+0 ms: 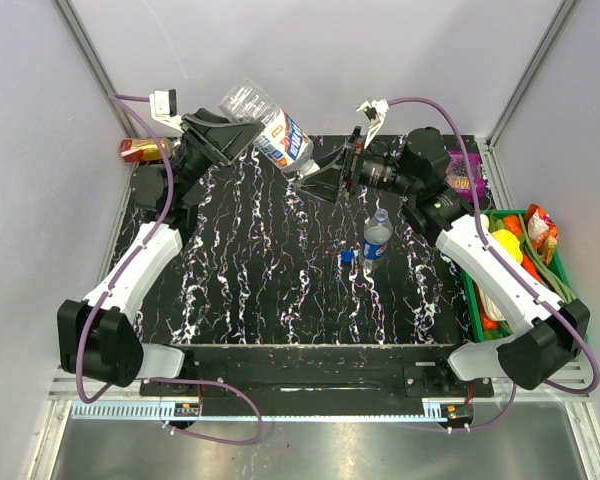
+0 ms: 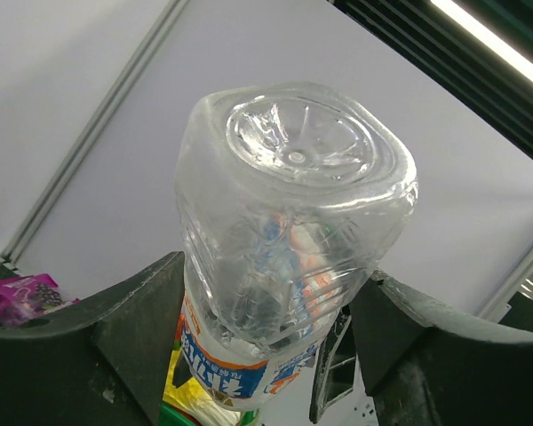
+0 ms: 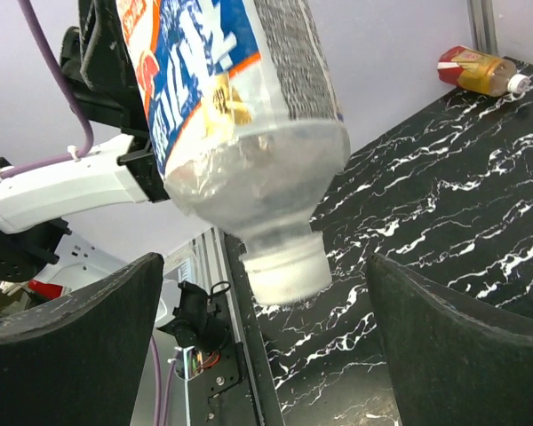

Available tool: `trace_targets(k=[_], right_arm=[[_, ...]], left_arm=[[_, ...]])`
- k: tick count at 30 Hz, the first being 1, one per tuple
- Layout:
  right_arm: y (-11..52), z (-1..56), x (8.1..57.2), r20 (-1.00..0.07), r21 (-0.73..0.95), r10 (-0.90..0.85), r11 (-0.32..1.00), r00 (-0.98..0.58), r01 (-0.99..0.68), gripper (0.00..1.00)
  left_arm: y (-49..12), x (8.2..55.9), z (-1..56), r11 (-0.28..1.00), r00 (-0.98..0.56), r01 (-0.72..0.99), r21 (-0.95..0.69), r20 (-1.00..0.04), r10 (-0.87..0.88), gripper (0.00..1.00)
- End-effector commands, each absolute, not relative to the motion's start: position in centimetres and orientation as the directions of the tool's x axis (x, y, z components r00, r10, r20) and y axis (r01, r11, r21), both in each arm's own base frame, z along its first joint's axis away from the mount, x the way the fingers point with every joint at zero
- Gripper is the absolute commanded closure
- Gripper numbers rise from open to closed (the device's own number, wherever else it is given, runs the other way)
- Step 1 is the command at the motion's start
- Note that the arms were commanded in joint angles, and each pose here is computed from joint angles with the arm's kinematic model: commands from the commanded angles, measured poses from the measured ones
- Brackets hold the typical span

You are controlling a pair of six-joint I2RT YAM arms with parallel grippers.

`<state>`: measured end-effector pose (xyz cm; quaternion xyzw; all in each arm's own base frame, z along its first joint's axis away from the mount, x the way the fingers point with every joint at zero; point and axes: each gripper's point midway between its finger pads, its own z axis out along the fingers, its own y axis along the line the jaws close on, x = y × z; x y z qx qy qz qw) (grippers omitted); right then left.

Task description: Unscrew the bottle caps

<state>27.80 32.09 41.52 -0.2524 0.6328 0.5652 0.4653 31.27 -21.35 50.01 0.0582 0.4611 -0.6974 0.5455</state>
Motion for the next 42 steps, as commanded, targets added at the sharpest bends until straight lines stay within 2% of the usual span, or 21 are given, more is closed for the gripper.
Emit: trace_targets(k=[1,4,9,12,15,18,22,23,24,25,30,33,38,42], right_arm=[[31.9,44.7,26.2,-0.902,0.401,0.241,0.16,-0.358,-0.902,0.01],[31.8,44.9,25.8,-0.909,0.382,0.239,0.148,-0.342,-0.912,0.06],[32.2,44.9,24.9,-0.915,0.37,0.206,0.089,-0.346,-0.925,0.26],[32.2,44.8,24.7,-0.918,0.366,0.197,0.081,-0.345,-0.927,0.5],[32.1,44.8,24.7,-0.918,0.367,0.196,0.086,-0.346,-0.926,0.82],[31.9,45.0,24.8,-0.92,0.362,0.199,0.101,-0.338,-0.927,0.99],[31.8,45.1,24.7,-0.923,0.357,0.195,0.111,-0.332,-0.927,1.0],[31.8,45.1,24.8,-0.923,0.358,0.196,0.116,-0.332,-0.926,1.0],[31.7,45.2,24.7,-0.923,0.356,0.198,0.117,-0.33,-0.927,1.0],[31.6,45.3,24.7,-0.924,0.355,0.199,0.122,-0.328,-0.927,1.0],[30.6,45.2,25.8,-0.919,0.366,0.244,0.237,-0.309,-0.9,1.0],[29.7,45.2,26.5,-0.92,0.365,0.267,0.311,-0.288,-0.877,1.0],[29.4,44.8,26.6,-0.923,0.366,0.253,0.338,-0.291,-0.867,1.0],[29.4,43.7,26.7,-0.921,0.381,0.226,0.353,-0.317,-0.854,1.0]], left_arm=[[-21.7,29.4,51.6,-0.037,-0.383,0.86,-0.509,-0.596,-0.706,0.35],[-22.0,29.2,51.6,-0.049,-0.391,0.861,-0.505,-0.6,-0.698,0.35],[-22.4,29.3,51.1,-0.045,-0.396,0.859,-0.51,-0.605,-0.691,0.35],[-22.5,29.3,50.9,-0.041,-0.396,0.857,-0.514,-0.606,-0.69,0.35],[-22.5,29.4,50.8,-0.038,-0.399,0.854,-0.519,-0.604,-0.69,0.33],[-22.5,29.4,50.8,-0.033,-0.394,0.856,-0.517,-0.609,-0.688,0.31],[-22.5,29.0,51.2,-0.029,-0.379,0.867,-0.497,-0.622,-0.685,0.27],[-22.5,29.1,51.1,-0.022,-0.38,0.865,-0.502,-0.625,-0.682,0.23],[-22.5,29.0,51.1,-0.013,-0.376,0.865,-0.501,-0.631,-0.679,0.18],[-22.4,29.1,51.0,0.004,-0.368,0.864,-0.504,-0.636,-0.678,0.01],[-21.8,28.5,51.5,0.094,-0.287,0.879,-0.468,-0.675,-0.679,0.01],[-21.4,29.1,51.0,0.229,-0.224,0.857,-0.462,-0.733,-0.643,0.01],[-19.5,30.4,49.7,0.516,-0.075,0.772,-0.371,-0.859,-0.507,0.01],[-18.4,29.6,48.8,0.629,0.001,0.741,-0.235,-0.936,-0.351,0.01]])
